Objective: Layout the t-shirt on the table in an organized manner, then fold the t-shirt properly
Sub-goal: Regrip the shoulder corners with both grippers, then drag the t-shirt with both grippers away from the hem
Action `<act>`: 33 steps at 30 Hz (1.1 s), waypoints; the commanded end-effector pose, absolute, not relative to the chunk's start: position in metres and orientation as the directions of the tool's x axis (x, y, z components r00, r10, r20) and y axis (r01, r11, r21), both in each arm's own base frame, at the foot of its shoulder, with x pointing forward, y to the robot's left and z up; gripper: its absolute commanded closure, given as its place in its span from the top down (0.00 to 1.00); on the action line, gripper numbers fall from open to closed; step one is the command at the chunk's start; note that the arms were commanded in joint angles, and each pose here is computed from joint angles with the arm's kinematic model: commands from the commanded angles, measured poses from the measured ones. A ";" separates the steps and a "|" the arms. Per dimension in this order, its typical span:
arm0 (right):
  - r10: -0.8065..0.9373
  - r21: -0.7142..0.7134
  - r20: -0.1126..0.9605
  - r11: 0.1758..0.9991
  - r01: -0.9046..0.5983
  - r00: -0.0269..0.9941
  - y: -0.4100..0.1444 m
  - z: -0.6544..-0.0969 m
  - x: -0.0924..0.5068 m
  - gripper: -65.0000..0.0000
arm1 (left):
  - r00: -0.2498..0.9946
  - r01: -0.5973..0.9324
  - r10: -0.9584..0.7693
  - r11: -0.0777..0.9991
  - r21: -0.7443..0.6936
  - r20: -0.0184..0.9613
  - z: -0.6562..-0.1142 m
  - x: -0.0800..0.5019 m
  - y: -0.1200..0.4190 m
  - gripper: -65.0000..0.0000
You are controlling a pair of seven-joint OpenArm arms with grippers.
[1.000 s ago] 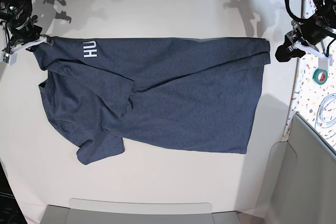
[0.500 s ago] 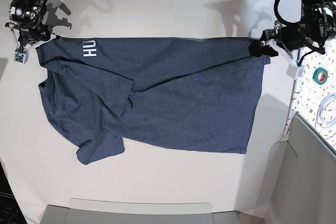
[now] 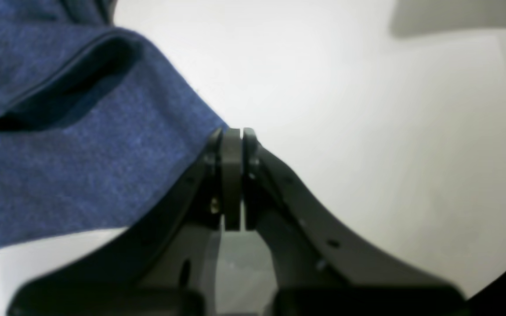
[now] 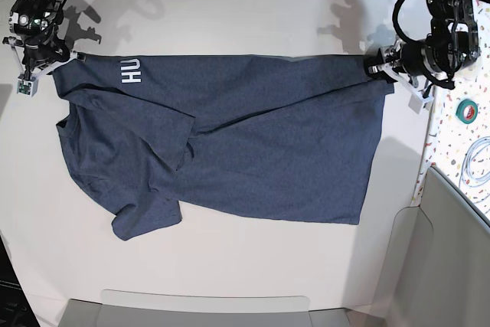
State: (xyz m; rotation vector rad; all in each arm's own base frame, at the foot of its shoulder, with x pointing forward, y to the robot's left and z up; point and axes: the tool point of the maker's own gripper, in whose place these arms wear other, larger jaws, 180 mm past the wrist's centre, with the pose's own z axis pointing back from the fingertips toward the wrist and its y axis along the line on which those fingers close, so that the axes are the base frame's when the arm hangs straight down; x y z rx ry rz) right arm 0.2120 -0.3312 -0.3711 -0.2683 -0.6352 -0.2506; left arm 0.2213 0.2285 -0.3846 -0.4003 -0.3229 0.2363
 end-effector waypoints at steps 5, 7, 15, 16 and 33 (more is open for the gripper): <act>-0.116 -0.193 0.645 0.932 0.308 0.756 -0.338 -0.358 0.219 0.00 | 0.902 -0.148 0.266 0.931 -0.334 0.340 -0.379 0.234 0.248 0.20; -0.116 -0.193 0.645 0.932 0.308 0.756 -0.338 -0.358 0.219 0.00 | 0.895 -0.167 0.274 0.938 -0.305 0.353 -0.385 0.235 0.255 0.20; -0.090 -0.217 0.647 0.930 0.296 0.757 -0.344 -0.352 0.222 0.00 | 0.918 -0.158 0.202 0.976 -0.152 0.342 -0.426 0.223 0.263 0.20; -0.088 -0.220 0.646 0.930 0.296 0.758 -0.345 -0.352 0.222 0.00 | 0.922 -0.146 0.183 0.981 -0.131 0.342 -0.430 0.222 0.263 0.20; -0.002 -0.305 0.629 0.919 0.249 0.778 -0.358 -0.337 0.210 0.00 | 0.959 -0.079 0.088 0.996 -0.045 0.270 -0.446 0.165 0.258 0.20</act>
